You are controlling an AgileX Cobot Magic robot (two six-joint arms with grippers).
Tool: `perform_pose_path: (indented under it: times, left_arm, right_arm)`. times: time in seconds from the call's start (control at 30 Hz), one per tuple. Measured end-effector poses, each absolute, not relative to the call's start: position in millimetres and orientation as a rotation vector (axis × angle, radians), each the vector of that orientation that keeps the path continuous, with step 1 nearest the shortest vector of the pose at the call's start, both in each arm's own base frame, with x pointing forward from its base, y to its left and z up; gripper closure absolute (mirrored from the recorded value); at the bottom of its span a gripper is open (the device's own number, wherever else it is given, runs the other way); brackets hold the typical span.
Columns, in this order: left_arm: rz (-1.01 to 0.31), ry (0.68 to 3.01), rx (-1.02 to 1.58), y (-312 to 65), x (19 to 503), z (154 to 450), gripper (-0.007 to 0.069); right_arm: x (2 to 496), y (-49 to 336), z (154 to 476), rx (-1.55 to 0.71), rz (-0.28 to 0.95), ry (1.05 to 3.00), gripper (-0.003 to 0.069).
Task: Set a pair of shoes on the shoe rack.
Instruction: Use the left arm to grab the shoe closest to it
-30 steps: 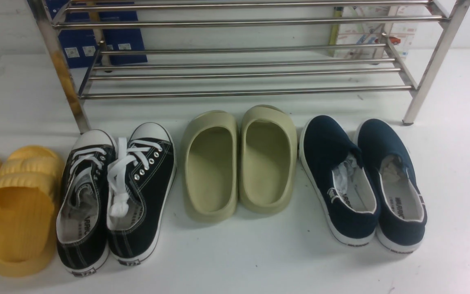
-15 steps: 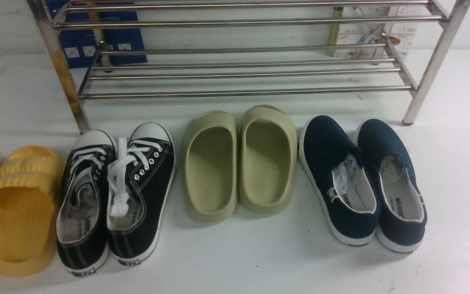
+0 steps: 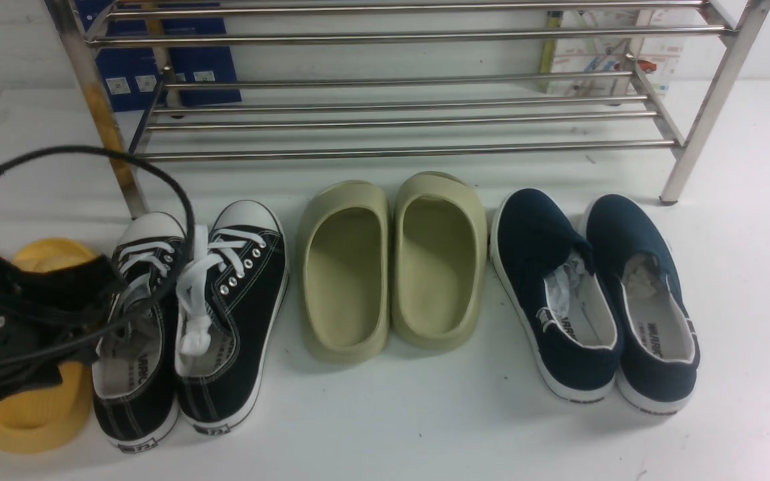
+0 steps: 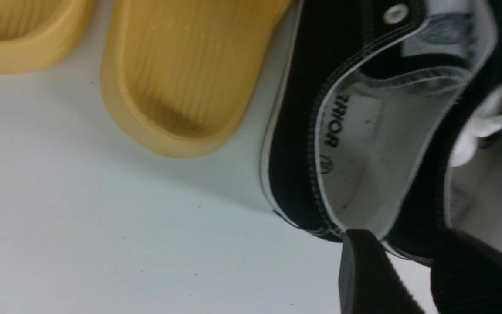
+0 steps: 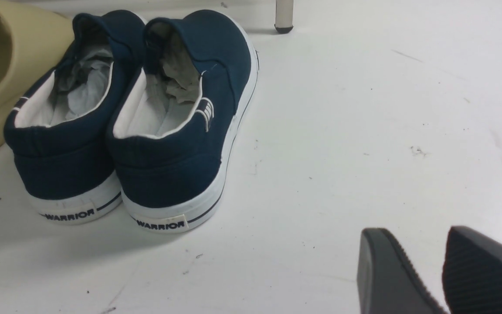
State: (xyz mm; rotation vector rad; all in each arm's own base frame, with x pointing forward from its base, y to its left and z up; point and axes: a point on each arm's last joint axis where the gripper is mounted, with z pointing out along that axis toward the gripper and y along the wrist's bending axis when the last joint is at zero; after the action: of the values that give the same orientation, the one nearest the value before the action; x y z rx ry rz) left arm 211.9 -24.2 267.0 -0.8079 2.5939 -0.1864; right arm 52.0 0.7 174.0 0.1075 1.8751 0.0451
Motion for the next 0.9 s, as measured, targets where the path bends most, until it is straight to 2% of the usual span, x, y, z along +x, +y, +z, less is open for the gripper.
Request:
perform_pose_path:
  times: [0.23, 0.33, 0.9]
  left_arm:
    - [-0.023, 2.698, -0.769, -21.7, 236.5, 235.4, 0.0386]
    - [0.013, 2.695, -0.744, -20.1, 241.0, 235.6, 0.0386]
    - [0.047, 2.669, -0.697, -17.8, 244.2, 238.1, 0.0386]
  right_arm:
    - [52.0, 0.7, 174.0, 0.107, 0.045, 1.875, 0.0419]
    - [52.0, 0.7, 174.0, 0.107, 0.045, 1.875, 0.0419]
    - [52.0, 0.7, 174.0, 0.107, 0.044, 1.875, 0.0419]
